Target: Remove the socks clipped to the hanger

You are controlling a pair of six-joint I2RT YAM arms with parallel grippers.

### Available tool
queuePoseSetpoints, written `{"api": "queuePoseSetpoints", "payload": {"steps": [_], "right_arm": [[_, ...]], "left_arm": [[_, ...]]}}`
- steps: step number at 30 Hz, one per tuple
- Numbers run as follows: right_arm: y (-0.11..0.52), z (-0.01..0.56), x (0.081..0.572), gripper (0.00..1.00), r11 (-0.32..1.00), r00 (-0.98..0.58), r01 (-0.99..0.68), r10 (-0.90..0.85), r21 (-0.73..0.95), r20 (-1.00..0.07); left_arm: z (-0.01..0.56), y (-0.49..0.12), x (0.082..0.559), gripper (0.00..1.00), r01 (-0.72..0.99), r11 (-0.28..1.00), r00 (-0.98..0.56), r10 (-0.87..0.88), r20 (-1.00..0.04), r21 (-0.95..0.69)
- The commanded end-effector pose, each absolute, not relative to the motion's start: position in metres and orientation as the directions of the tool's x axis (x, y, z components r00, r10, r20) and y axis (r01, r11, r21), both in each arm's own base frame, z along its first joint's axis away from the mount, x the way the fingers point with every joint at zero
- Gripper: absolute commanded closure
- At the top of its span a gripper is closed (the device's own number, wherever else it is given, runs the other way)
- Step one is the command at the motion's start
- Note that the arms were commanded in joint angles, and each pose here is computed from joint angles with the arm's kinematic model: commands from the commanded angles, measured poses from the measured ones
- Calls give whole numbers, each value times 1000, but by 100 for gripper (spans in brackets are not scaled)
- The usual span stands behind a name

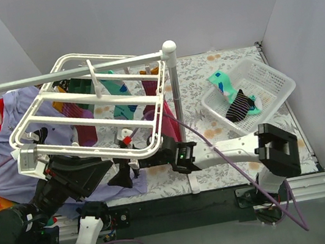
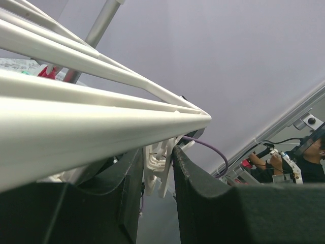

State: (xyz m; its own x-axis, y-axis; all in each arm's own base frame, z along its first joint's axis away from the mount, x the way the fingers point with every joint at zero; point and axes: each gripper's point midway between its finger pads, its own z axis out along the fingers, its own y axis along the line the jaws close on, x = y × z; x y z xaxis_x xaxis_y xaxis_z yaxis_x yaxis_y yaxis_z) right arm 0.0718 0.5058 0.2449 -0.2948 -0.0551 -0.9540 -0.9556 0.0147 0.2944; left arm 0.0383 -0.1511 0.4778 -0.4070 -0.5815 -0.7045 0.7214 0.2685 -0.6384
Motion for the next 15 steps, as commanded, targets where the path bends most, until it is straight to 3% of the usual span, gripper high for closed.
{"api": "queuePoseSetpoints", "payload": {"steps": [1,9,15], "right_arm": [[546,300,66,13,-109,-192,-977,96,181,-977],[602,296,78,2,-81,-85,-994,131,75,-988],[639,318,84,2,-17,-33,-999,212,31,-977]], "left_arm": [[482,-151,40,97,700,253,-432,-594,-679,-667],[483,-151,39,98,686,223,-452,-615,-646,-692],[486,-151,42,98,677,203,-463,-630,-624,-707]]}}
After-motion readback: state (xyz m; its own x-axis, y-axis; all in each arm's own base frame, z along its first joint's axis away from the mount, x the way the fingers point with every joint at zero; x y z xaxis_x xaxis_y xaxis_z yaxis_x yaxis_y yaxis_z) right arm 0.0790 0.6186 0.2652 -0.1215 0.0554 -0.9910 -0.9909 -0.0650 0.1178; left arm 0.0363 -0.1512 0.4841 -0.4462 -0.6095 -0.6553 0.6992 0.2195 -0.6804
